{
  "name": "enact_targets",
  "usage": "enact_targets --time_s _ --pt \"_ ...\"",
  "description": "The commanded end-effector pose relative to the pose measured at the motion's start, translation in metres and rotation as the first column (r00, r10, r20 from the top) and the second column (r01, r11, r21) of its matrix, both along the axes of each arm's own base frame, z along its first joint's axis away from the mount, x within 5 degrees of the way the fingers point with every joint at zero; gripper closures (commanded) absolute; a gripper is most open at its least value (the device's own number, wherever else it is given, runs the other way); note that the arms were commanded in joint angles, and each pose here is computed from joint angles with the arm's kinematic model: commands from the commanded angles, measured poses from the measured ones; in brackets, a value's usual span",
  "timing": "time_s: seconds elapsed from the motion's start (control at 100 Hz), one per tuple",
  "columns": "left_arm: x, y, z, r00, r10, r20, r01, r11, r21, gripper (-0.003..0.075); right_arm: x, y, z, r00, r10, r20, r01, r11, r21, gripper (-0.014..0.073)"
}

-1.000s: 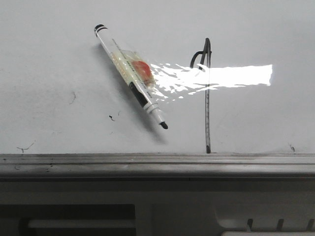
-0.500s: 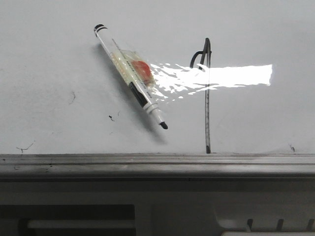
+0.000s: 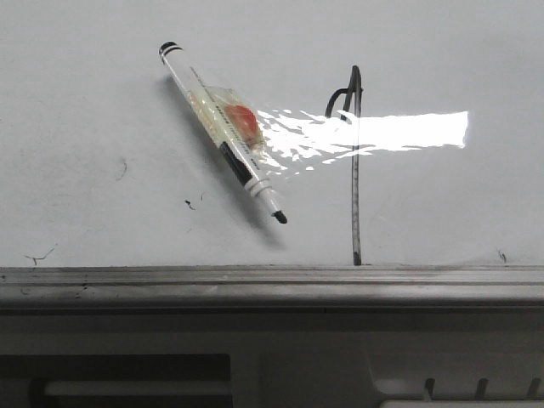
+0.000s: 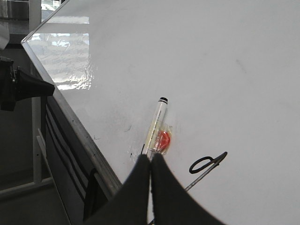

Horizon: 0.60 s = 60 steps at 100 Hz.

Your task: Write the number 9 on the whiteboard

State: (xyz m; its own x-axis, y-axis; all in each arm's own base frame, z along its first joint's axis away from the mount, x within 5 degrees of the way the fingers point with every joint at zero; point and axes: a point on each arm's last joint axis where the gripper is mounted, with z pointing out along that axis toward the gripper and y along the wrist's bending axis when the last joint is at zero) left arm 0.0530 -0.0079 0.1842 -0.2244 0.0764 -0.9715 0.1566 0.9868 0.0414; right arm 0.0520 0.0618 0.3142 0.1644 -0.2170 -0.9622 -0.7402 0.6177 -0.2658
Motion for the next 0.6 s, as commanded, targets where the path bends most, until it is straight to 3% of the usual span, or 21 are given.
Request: enact_targets --time_s 0.0,0.14,0.23,0.31,0.37,0.47,0.59 --pt "0.000 0.000 -0.005 0.999 0.005 0.044 -0.004 1.000 -0.018 0.0738 0.002 -0.002 0.014 0.998 -0.033 0.061 0.030 0.998 0.055 0.0640" --pt "0.000 0.000 -0.005 0.999 0.005 0.044 -0.004 1.000 -0.018 0.0738 0.006 -0.003 0.006 0.993 -0.070 0.097 0.066 0.997 0.039 0.0640" --pt "0.000 0.000 -0.005 0.999 0.005 0.044 -0.004 1.000 -0.018 0.0738 0.013 -0.010 -0.003 0.967 -0.193 0.165 0.167 0.973 0.162 0.0640" --pt "0.000 0.000 -0.005 0.999 0.005 0.044 -0.004 1.000 -0.018 0.0738 0.016 -0.020 -0.015 0.917 -0.321 0.236 0.245 0.922 0.301 0.0640" --pt "0.000 0.000 -0.005 0.999 0.005 0.044 -0.004 1.000 -0.018 0.0738 0.015 -0.026 -0.033 0.878 -0.387 0.280 0.291 0.898 0.329 0.0640" --pt "0.000 0.000 -0.005 0.999 0.005 0.044 -0.004 1.000 -0.018 0.0738 0.012 -0.037 -0.061 0.846 -0.478 0.237 0.377 0.850 0.369 0.0640" --pt "0.000 0.000 -0.005 0.999 0.005 0.044 -0.004 1.000 -0.018 0.0738 0.009 -0.044 -0.090 0.833 -0.543 0.104 0.483 0.807 0.340 0.0640"
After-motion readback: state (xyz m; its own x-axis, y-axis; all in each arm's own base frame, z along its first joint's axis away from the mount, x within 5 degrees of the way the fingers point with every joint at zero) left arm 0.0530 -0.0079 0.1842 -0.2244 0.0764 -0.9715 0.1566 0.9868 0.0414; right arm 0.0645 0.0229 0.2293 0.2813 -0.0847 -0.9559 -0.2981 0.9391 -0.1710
